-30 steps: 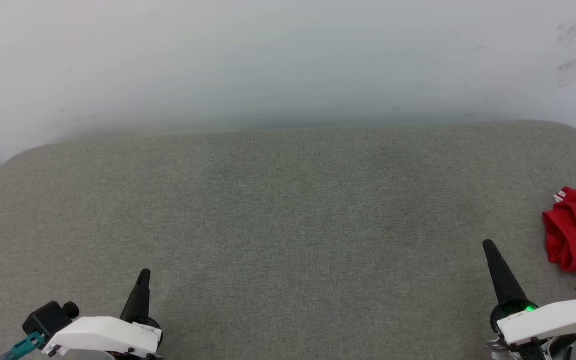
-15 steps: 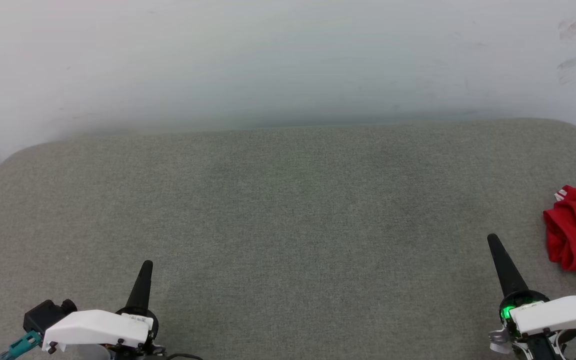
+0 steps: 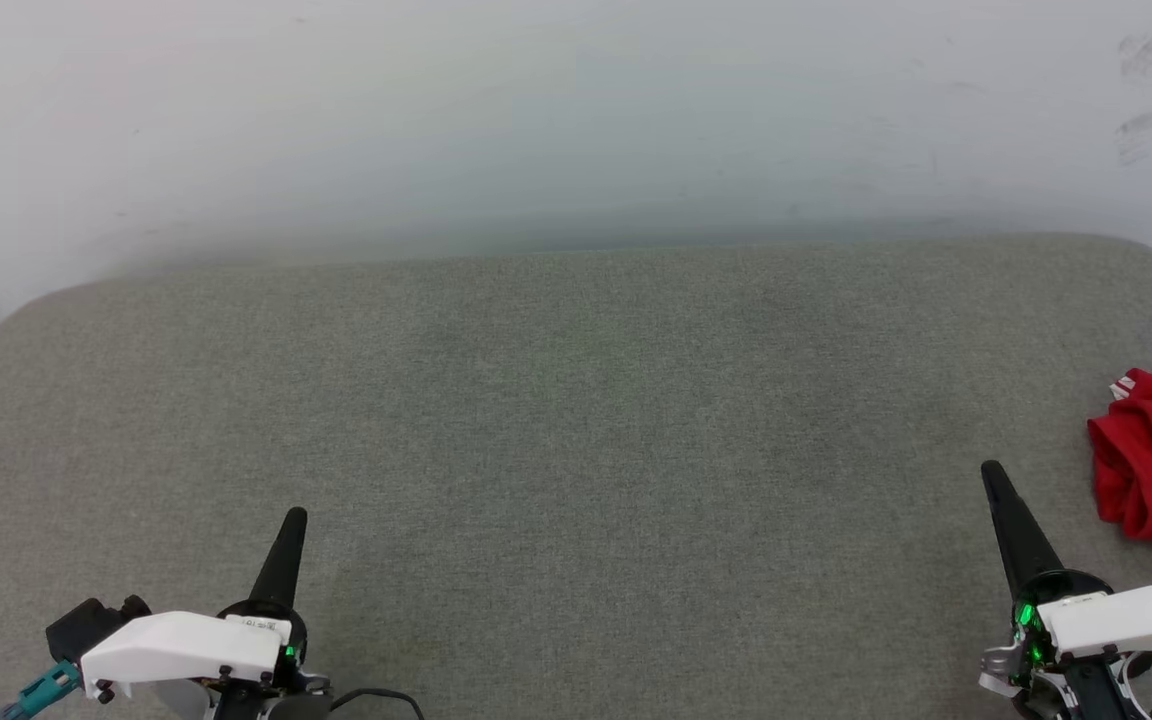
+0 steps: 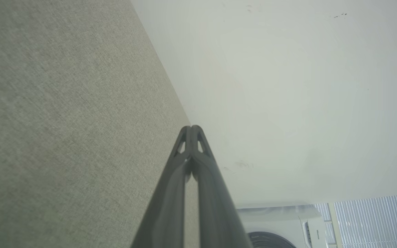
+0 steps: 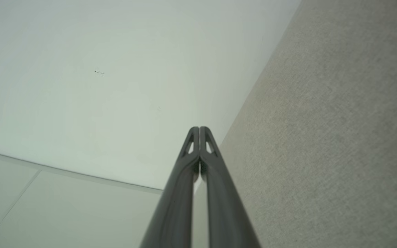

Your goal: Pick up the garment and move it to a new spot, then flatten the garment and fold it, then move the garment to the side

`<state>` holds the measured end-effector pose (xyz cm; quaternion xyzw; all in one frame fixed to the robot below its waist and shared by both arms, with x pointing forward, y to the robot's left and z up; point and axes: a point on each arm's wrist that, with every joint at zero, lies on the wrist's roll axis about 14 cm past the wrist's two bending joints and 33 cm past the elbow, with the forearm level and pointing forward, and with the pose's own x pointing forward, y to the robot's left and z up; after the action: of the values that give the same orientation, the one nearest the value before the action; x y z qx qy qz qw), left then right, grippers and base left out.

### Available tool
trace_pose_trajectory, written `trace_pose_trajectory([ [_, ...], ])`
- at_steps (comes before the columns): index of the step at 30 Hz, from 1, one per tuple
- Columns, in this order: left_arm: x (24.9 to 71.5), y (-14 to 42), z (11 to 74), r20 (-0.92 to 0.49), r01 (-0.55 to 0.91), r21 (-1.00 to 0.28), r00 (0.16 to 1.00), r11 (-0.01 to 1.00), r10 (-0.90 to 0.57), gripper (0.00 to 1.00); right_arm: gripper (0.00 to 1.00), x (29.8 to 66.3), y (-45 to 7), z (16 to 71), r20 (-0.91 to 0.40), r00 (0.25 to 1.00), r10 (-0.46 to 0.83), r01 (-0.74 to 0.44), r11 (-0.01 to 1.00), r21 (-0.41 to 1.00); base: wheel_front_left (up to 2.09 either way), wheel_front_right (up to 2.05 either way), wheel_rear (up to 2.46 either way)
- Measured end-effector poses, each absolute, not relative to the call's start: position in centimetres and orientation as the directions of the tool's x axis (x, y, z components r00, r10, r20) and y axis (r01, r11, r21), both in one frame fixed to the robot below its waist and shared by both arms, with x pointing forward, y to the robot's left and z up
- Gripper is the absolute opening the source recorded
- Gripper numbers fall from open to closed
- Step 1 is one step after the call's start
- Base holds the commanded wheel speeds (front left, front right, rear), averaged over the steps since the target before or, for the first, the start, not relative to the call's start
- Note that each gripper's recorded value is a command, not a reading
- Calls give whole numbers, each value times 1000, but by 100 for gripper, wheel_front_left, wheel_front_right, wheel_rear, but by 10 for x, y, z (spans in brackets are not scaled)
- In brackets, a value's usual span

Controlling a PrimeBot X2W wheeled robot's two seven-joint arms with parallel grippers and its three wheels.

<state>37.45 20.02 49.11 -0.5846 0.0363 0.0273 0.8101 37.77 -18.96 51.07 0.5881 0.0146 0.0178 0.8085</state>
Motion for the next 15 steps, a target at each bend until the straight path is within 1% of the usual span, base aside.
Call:
trace_pose_trajectory([
  [15, 380, 199, 496, -60, -58, -982, 998, 181, -4, 0, 0, 382, -194, 509, -4, 1000, 26, -1, 179, 984, 0, 0, 0],
])
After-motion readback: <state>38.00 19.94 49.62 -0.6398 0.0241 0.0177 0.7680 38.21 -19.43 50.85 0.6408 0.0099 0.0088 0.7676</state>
